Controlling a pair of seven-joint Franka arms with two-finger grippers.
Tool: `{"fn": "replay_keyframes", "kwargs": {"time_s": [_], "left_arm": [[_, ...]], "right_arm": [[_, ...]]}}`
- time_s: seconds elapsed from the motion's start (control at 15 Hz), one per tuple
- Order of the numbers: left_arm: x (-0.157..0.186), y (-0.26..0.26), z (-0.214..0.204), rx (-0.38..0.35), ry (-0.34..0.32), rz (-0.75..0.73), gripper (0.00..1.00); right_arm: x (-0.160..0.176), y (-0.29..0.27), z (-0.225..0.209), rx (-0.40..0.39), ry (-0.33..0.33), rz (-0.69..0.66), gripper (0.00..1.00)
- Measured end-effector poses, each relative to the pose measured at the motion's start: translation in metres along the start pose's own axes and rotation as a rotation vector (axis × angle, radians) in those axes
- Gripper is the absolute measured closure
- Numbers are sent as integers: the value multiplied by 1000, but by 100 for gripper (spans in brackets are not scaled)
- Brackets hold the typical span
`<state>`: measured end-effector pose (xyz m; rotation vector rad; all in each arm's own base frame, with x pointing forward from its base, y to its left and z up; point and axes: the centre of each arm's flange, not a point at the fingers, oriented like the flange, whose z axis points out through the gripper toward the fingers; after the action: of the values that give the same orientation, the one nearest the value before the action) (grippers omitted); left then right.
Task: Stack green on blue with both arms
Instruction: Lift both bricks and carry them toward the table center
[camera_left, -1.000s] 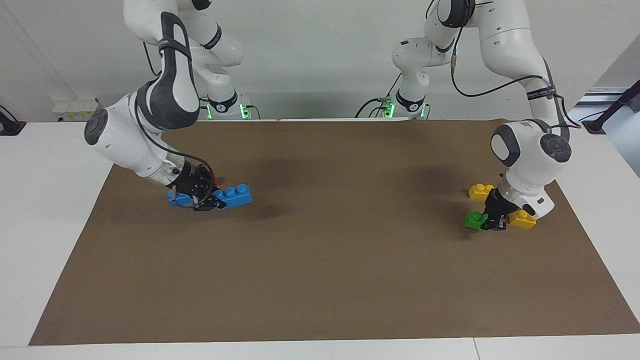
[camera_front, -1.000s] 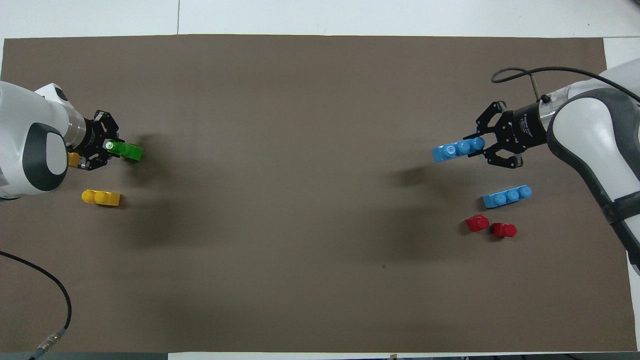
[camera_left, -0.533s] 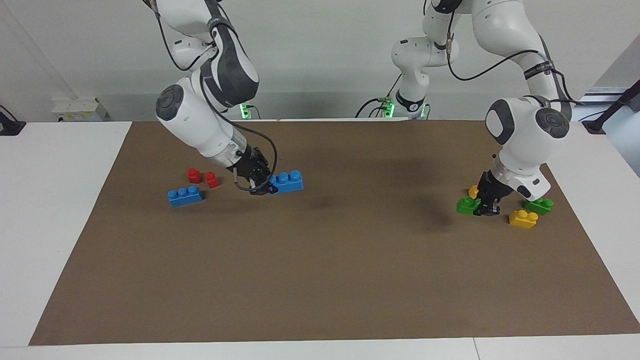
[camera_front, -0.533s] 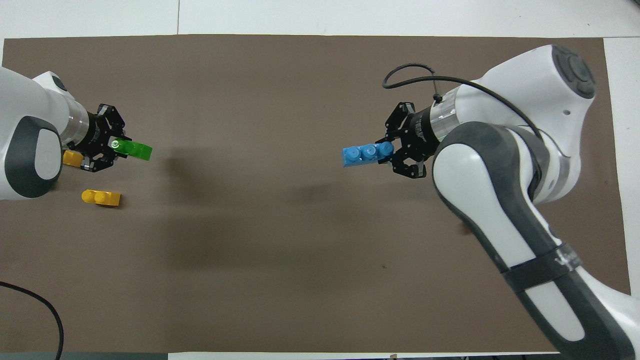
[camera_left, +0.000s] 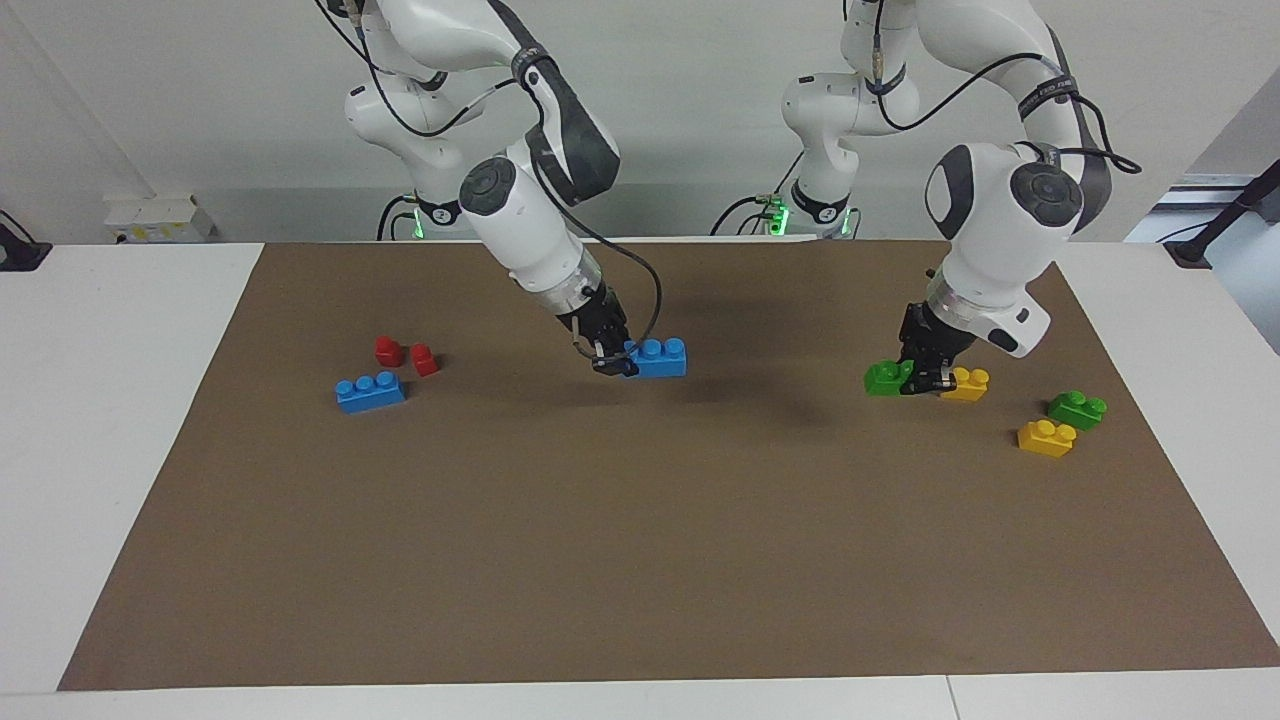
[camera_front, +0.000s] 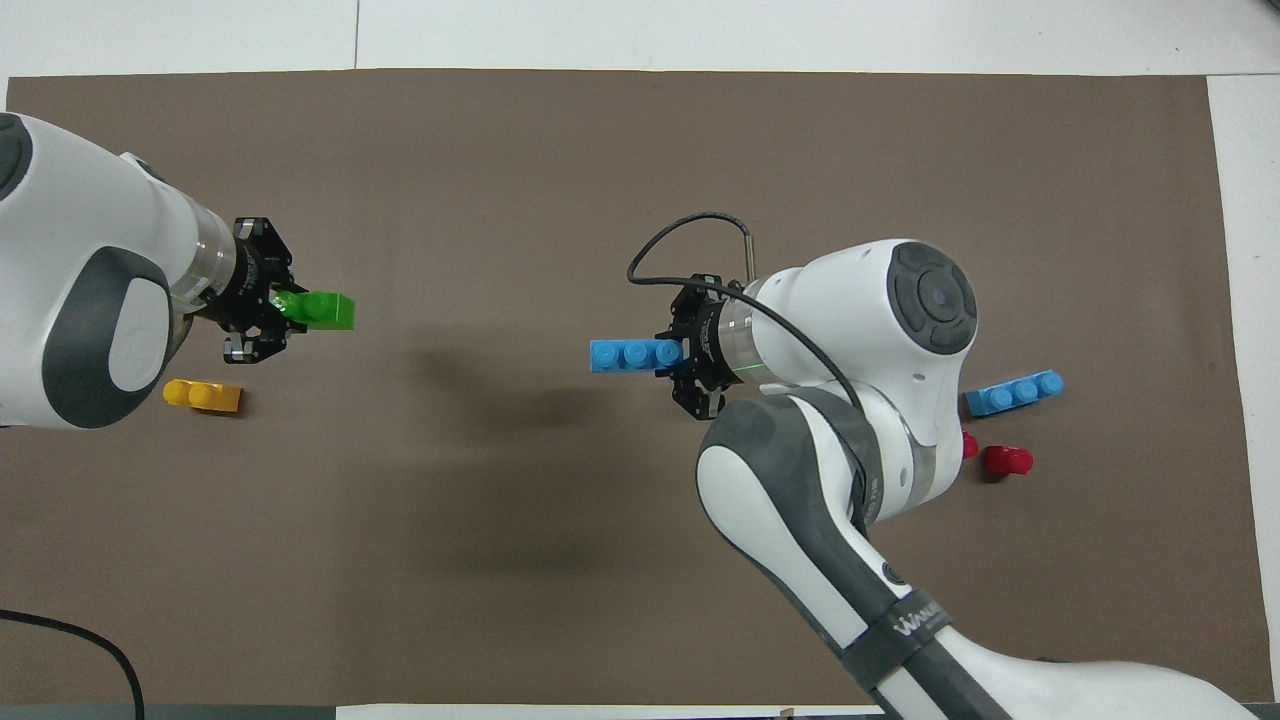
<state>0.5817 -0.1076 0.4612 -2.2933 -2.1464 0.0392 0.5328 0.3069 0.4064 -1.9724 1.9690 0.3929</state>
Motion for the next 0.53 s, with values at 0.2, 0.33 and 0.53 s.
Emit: {"fn": "replay_keyframes", "kwargs": {"time_s": [0.2,0.33,0.53], "left_arm": [[-41,-11,-8,2,2,-35,66],[-67,-18,-9,2,2,-46,66],[-106,-31,-5,9,6,-35,66]], "right_arm": [[0,21,23,-3,17,0,66],[4,26,29,-4,24,9,66],[10,29,35,-17,20,30,66]]}}
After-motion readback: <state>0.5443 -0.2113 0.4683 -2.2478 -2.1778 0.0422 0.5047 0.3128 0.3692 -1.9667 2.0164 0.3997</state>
